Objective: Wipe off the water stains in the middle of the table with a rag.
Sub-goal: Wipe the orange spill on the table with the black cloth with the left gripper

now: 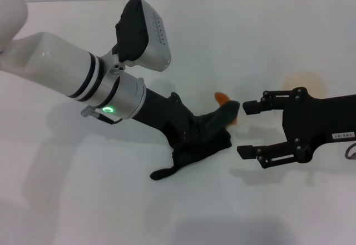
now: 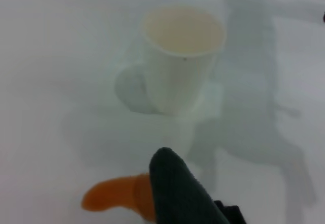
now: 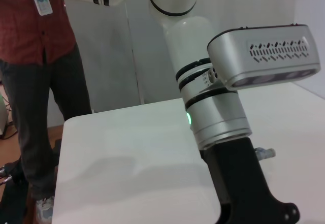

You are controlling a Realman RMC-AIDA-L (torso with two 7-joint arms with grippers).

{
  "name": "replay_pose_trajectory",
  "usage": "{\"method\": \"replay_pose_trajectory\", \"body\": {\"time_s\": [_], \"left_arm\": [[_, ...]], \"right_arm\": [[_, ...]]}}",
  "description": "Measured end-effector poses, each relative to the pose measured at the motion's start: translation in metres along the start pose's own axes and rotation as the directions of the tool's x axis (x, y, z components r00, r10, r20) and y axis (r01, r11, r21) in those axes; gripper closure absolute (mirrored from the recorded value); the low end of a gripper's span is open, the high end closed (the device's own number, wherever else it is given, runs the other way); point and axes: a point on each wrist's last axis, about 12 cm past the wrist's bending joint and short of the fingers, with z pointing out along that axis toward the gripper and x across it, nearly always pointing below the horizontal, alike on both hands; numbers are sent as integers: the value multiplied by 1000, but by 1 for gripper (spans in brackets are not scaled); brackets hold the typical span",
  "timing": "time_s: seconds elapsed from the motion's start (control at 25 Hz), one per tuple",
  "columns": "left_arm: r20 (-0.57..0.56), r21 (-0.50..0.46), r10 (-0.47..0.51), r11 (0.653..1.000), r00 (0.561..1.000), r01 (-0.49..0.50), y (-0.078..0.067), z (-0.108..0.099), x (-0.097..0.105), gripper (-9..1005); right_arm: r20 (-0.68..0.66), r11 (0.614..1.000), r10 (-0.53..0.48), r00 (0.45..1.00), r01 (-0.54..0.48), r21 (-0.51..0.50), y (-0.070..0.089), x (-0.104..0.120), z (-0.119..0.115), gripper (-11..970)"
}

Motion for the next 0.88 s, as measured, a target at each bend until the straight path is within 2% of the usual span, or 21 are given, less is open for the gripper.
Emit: {"method": "replay_pose_trajectory", "body": {"time_s": [0.2,0.6,0.88], "left_arm": [[4,-30,30,999,1000,-30,4,-1,-3,950],[-53,-186,68,980,996,-77,25,-7,3,945],[-27,-285,50,957,998,-56,36,-11,2,942]], "right_arm": [[10,1000,1,1000,-1,-7,1,-1,0,135],[21,1000,5,1000,-5,-7,1,-2,0,134],[22,1000,7,1000,-7,-3,0,-2,-1,135]]}}
